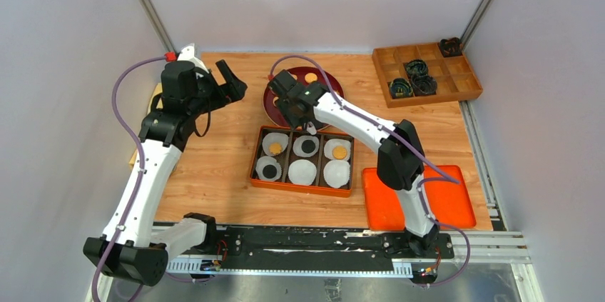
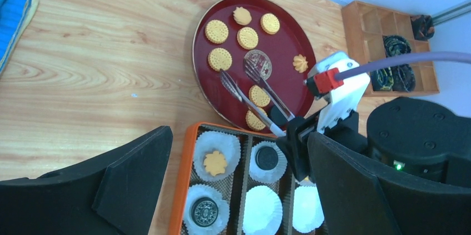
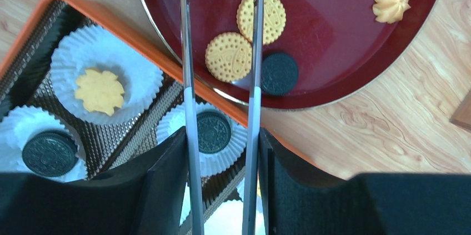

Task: Pack the cookies

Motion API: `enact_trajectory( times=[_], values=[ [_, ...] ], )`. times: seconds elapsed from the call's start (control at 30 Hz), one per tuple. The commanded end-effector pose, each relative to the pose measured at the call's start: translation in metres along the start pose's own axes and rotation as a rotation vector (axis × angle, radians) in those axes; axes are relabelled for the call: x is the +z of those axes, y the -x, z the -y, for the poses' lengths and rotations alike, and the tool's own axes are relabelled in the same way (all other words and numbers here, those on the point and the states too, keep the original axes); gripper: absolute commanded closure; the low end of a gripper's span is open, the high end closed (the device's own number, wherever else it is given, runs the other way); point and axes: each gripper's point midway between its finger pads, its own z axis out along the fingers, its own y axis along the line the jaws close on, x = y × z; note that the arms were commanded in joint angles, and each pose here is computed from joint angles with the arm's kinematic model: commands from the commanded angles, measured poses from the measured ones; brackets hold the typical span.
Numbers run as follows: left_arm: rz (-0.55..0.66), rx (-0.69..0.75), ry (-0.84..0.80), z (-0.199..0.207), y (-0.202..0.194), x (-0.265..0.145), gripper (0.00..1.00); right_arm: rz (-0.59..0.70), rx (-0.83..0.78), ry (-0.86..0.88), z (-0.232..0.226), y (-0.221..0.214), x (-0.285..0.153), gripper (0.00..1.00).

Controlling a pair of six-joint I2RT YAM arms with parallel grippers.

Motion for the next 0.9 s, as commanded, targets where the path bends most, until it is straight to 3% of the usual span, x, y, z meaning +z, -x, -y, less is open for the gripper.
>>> enact_trajectory(
  times=[0.0, 0.5, 0.57, 0.67, 0.7, 0.87],
  values=[
    [-0.009, 0.008, 0.012, -0.005, -0.003, 0.002, 0.01, 0.021, 0.027, 0.04, 0.003, 0.016, 0.011, 0.5],
    [-0.024, 0.008, 0.017, -0.009, -0.009, 0.002, 0.01, -0.028, 0.071, 0.078, 0.004, 0.02, 0.054, 0.52],
    [-0.023, 0.009, 0.016, -0.009, -0.009, 0.002, 0.01, -0.026, 0.078, 0.078, 0.005, 0.02, 0.052, 0.58],
    [-0.024, 0.008, 0.019, -0.011, -0.01, 0.002, 0.01, -0.02, 0.087, 0.061, 0.01, 0.019, 0.043, 0.86],
    [-0.024, 0.007, 0.017, -0.01, -0.01, 0.002, 0.01, -0.013, 0.09, 0.056, 0.012, 0.02, 0.038, 0.91],
    [-0.031, -0.006, 0.001, -0.008, -0.013, 0.004, 0.01, 0.042, 0.115, 0.047, 0.026, 0.026, -0.001, 1.0]
  ],
)
